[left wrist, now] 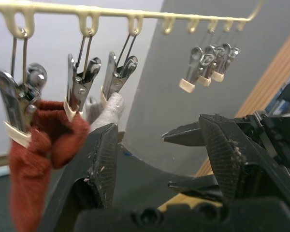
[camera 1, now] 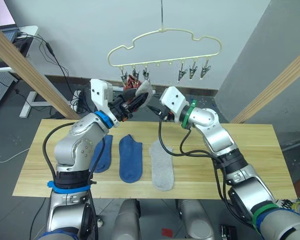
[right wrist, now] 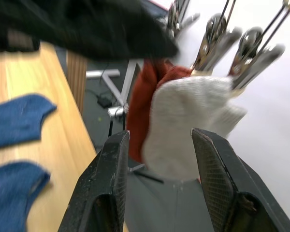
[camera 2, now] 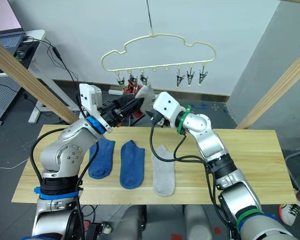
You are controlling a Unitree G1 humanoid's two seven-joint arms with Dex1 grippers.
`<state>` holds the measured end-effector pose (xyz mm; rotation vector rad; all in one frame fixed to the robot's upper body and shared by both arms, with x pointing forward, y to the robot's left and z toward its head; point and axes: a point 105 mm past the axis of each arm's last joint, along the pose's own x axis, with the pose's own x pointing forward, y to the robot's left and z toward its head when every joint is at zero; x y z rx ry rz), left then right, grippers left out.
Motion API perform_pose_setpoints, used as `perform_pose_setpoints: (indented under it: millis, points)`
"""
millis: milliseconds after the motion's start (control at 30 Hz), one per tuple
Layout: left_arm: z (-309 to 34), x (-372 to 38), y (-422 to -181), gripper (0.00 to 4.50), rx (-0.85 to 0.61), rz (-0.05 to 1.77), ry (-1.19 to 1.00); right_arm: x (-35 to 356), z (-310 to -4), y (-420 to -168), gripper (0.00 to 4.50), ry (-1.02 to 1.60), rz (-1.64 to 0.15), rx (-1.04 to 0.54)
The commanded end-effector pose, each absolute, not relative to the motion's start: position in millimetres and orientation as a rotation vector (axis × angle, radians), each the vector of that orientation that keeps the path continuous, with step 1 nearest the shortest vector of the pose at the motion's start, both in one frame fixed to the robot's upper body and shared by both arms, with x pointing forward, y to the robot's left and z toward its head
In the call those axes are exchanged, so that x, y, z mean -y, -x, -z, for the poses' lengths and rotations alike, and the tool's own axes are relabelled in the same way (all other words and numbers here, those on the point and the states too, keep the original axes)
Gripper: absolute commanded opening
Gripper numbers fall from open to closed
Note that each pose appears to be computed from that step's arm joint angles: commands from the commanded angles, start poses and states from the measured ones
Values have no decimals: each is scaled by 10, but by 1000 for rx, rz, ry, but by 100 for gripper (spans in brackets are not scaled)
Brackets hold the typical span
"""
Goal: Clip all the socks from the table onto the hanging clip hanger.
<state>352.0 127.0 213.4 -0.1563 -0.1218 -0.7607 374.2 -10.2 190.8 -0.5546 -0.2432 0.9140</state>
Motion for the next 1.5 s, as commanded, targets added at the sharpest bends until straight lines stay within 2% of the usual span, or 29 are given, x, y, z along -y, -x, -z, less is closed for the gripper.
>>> perform_pose_setpoints:
  millis: [33, 233, 433, 833, 1500]
  points:
    - [-2224, -1220, -3347, 295, 172, 852, 33, 265, -2083, -3655, 207, 528, -870, 272]
    - [-2214, -1178, -3173, 295, 184, 975, -179, 688, -2338, -3706, 207, 364, -661, 228]
    - [-2322, -1095, -3138, 295, 217, 1024, -180, 805, -2507, -3853, 207, 213, -530, 183]
    - [-2407, -1045, -3141, 295, 245, 1031, -171, 620, -2687, -4035, 207, 158, -534, 213]
    - [-2388, -1044, -3152, 295, 245, 1016, -158, 409, -2799, -4088, 207, 134, -576, 267]
